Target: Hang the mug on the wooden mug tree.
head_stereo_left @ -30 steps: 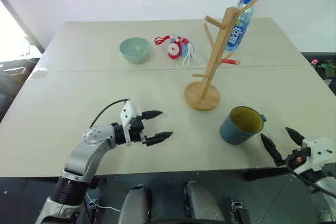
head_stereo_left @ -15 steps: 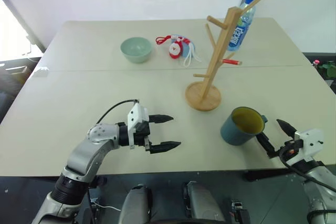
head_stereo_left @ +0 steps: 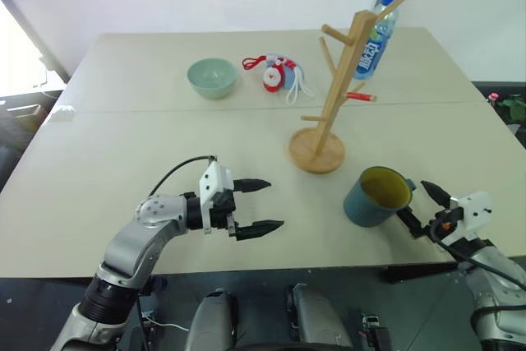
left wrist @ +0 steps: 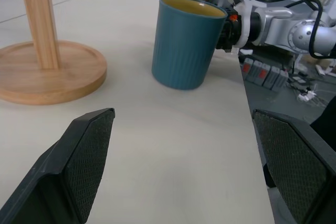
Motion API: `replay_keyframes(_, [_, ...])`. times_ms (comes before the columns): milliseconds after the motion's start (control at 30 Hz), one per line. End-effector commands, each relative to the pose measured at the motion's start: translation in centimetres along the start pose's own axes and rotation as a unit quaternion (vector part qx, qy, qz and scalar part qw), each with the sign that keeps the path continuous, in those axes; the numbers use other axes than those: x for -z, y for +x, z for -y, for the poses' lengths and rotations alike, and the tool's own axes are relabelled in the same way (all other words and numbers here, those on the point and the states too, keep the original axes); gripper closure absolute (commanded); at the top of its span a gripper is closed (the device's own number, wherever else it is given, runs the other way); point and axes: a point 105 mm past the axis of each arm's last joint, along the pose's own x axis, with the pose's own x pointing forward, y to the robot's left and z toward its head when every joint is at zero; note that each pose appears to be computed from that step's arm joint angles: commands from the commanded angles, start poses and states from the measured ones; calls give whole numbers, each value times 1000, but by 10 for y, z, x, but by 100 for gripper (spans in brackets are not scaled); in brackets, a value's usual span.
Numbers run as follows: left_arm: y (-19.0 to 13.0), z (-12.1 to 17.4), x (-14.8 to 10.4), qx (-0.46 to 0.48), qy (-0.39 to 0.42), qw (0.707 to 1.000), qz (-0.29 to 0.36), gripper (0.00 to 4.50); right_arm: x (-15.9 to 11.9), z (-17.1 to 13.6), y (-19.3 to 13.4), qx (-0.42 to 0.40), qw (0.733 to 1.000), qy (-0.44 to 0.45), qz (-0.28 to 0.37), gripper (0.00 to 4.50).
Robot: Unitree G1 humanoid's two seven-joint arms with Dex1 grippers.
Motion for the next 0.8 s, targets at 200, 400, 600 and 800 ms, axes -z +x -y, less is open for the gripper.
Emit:
replay_keyframes(200, [0, 2, -14, -2, 16, 1000, 19, 0, -9, -3, 9, -29, 999, -3, 18, 133])
replay_keyframes(400, [-1, 3, -16, -2, 16, 1000, 23, 0, -11, -8, 11, -40, 999, 3, 23, 447])
replay_keyframes(600, [-1, 3, -17, 0, 17, 1000, 25, 0, -20, -10, 6, -35, 999, -22, 30, 447])
replay_keyframes(800, [-2, -1, -15, -1, 16, 1000, 22, 0, -48, -35, -2, -89, 981, -173, 10, 447])
